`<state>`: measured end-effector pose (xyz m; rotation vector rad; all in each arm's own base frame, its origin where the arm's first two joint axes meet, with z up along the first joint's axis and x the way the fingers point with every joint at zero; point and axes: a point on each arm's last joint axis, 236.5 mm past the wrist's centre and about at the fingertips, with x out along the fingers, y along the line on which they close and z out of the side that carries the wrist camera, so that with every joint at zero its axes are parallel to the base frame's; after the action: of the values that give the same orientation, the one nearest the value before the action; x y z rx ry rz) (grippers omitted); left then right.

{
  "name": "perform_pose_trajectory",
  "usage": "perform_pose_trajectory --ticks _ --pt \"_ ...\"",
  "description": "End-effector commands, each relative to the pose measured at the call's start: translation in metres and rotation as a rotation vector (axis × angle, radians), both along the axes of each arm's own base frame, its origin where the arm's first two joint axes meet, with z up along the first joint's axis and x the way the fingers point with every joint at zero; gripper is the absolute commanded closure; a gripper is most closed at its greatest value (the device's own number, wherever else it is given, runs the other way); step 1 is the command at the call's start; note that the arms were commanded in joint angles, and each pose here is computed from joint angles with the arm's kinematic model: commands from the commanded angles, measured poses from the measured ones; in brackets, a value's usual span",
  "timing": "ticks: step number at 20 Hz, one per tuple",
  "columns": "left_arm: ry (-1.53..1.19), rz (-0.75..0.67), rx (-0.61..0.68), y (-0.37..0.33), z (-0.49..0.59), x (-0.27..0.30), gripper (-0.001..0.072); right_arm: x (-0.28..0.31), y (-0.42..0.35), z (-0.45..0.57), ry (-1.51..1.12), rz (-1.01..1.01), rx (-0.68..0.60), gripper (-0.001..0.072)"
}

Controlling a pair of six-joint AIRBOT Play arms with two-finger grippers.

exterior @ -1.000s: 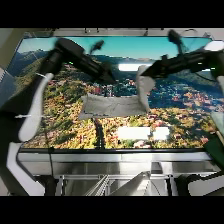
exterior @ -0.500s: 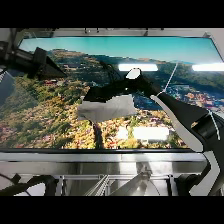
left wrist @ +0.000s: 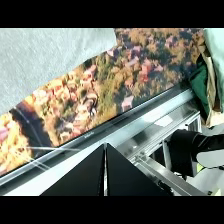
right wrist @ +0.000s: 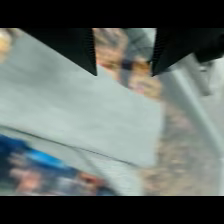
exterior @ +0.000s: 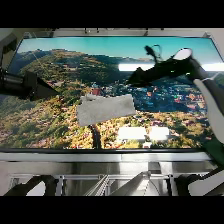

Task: Fold the shirts.

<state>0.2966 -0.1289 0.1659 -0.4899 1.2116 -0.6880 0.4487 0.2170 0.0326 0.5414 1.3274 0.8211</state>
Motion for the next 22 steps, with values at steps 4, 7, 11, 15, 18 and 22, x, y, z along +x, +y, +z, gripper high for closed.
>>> perform_pose_trajectory --ticks 4,7,11,15,18,22 --pt "-0.029 0.046 -0.014 -0.005 -0.015 -0.031 0.0684 -0.010 -0.095 -0.072 0.122 -0.141 -0.260 0.0059" --pt "-0.060 0.048 -0.010 -0.007 -0.010 -0.044 0.0684 -0.022 -0.064 -0.112 0.208 -0.083 -0.246 0.0060" --pt "-0.113 0.064 -0.010 -0.009 0.004 -0.052 0.0684 -0.036 -0.009 -0.136 0.302 -0.041 -0.144 0.0070" --pt "-0.126 0.078 -0.013 -0.010 0.011 -0.058 0.0684 -0.051 0.036 -0.147 0.349 0.008 -0.076 0.0073" --pt "-0.112 0.069 -0.013 -0.011 0.010 -0.062 0.0684 -0.053 0.052 -0.146 0.345 0.014 -0.059 0.0367" --pt "-0.110 0.066 -0.012 -0.011 0.010 -0.063 0.0684 -0.048 0.046 -0.129 0.331 0.003 -0.047 0.0697"
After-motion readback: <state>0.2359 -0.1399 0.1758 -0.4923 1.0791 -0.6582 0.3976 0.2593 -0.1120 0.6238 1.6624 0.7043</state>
